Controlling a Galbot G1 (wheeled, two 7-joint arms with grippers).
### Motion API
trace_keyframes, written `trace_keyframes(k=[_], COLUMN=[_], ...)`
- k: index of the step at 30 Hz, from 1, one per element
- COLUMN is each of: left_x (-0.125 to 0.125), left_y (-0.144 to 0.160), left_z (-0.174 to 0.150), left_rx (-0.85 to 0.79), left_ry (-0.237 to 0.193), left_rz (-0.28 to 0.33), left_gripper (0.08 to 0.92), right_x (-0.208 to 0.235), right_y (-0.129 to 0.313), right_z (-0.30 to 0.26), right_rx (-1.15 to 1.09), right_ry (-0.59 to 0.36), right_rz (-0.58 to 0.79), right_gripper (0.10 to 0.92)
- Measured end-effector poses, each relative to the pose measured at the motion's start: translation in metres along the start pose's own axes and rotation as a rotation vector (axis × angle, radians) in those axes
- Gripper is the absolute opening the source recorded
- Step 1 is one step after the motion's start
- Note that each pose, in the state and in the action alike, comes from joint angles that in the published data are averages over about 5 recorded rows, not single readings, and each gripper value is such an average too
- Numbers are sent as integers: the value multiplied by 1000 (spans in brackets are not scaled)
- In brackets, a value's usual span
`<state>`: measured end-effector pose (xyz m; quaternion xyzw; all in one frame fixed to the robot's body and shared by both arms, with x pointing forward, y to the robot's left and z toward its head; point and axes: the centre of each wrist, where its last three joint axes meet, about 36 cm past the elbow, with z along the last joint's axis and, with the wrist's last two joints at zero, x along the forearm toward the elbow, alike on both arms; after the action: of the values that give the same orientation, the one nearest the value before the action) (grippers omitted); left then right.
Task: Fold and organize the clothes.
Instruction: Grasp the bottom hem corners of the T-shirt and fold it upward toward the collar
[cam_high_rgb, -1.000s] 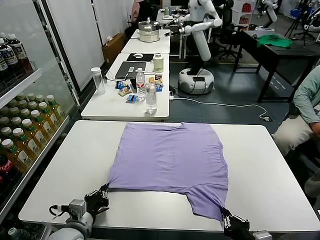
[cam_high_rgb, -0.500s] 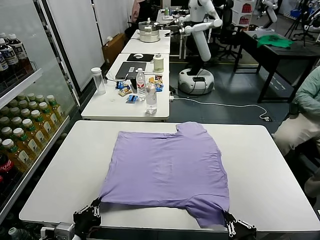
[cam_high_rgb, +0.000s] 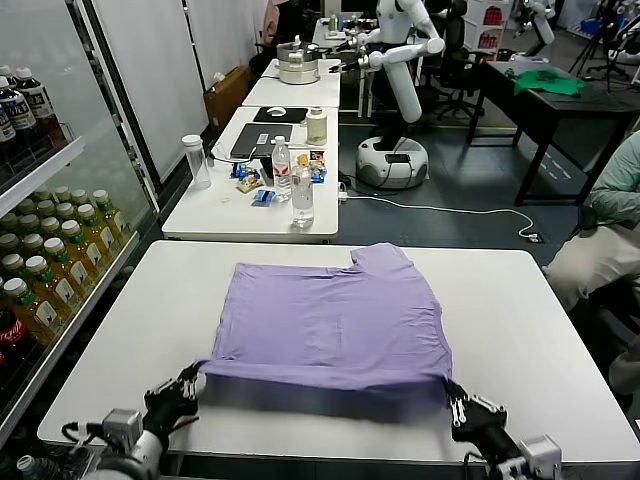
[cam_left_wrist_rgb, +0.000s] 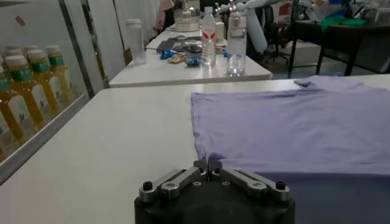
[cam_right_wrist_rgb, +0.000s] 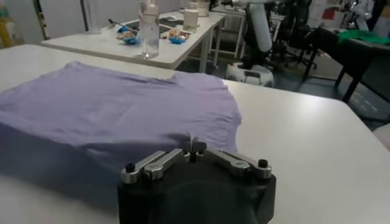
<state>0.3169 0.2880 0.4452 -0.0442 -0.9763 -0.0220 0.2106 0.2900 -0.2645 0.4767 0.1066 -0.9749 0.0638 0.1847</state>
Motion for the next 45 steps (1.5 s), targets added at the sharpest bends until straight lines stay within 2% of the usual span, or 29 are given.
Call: trace_keyframes(k=[9, 16, 19, 22, 32, 38, 42, 45], left_x=[-43, -65, -73, -83, -105, -93, -77, -68], left_y=[12, 17, 17, 17, 29, 34, 25, 16], left_z=[-10, -15, -16, -16, -14, -12, -6, -1], left_rx=[27, 30, 24, 13, -9, -5, 9, 14], left_ry=[-32, -49, -57, -65, -69, -52, -15, 17], left_rz=[29, 50, 57, 55, 3, -15, -1, 7], left_gripper=[87, 87, 96, 151, 425, 616, 728, 796], right_x=[-42, -66, -77, -90, -113, -96, -80, -71], right_y=[-12, -17, -17, -17, -21, -23, -19, -16], right_z=[-12, -16, -13, -9, -3, -3, 3, 9], right_rx=[25, 37, 44, 52, 72, 70, 49, 33], right_ry=[-11, -5, 4, 15, 25, 48, 78, 106], right_rz=[34, 40, 44, 52, 74, 77, 73, 70], right_gripper=[113, 113, 140, 213, 506, 679, 782, 816])
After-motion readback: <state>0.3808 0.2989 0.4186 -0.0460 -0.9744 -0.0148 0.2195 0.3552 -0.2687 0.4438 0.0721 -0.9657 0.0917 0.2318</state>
